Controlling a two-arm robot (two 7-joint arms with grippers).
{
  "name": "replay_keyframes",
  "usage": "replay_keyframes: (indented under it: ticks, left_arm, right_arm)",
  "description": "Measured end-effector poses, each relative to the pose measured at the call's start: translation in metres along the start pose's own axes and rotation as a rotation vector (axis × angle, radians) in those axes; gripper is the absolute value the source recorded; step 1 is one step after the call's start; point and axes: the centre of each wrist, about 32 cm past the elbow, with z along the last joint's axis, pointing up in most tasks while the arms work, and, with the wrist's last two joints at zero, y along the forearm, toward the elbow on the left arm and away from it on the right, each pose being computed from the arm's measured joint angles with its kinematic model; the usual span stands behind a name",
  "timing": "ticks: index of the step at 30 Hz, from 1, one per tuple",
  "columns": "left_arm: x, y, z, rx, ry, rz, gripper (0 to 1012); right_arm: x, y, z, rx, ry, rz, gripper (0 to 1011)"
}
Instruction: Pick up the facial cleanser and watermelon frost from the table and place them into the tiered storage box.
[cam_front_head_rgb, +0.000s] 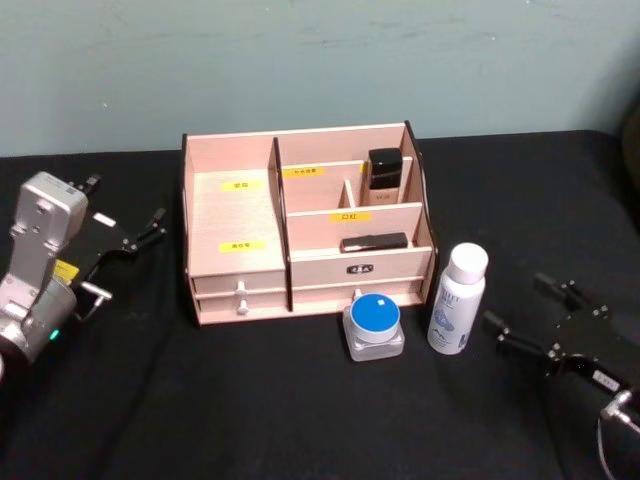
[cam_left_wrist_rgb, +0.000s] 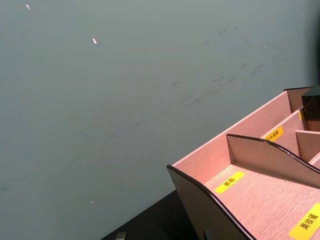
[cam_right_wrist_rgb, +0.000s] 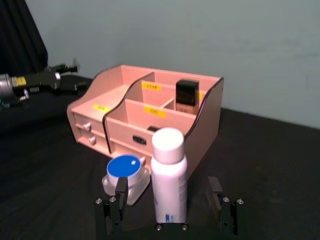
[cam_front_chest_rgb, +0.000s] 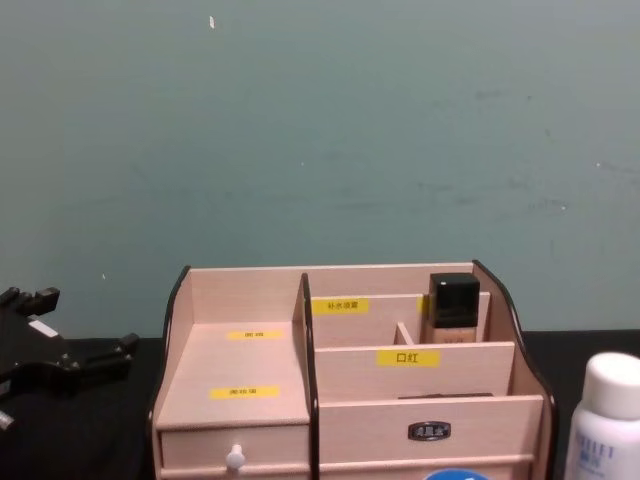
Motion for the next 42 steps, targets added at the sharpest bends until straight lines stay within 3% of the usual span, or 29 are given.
replay_keyframes:
  ticks: [10, 18, 34, 42]
  left_arm:
    - [0.0000, 0.0000, 0.0000, 0.000, 0.000, 0.000, 1010]
    - [0.0000, 0.0000, 0.0000, 0.000, 0.000, 0.000, 1010]
    - [0.0000, 0.0000, 0.0000, 0.000, 0.000, 0.000, 1010]
    - [0.0000, 0.0000, 0.0000, 0.000, 0.000, 0.000, 1010]
  right_arm:
    - [0.002, 0.010, -0.013, -0.062, 0.017, 0.024, 1002]
    - [0.004, 0.022, -0.022, -0.091, -0.005, 0.023, 1002]
    - [0.008, 0.051, -0.027, -0.091, -0.074, 0.005, 1002]
    - [0.012, 0.060, -0.026, -0.075, -0.084, -0.006, 1002]
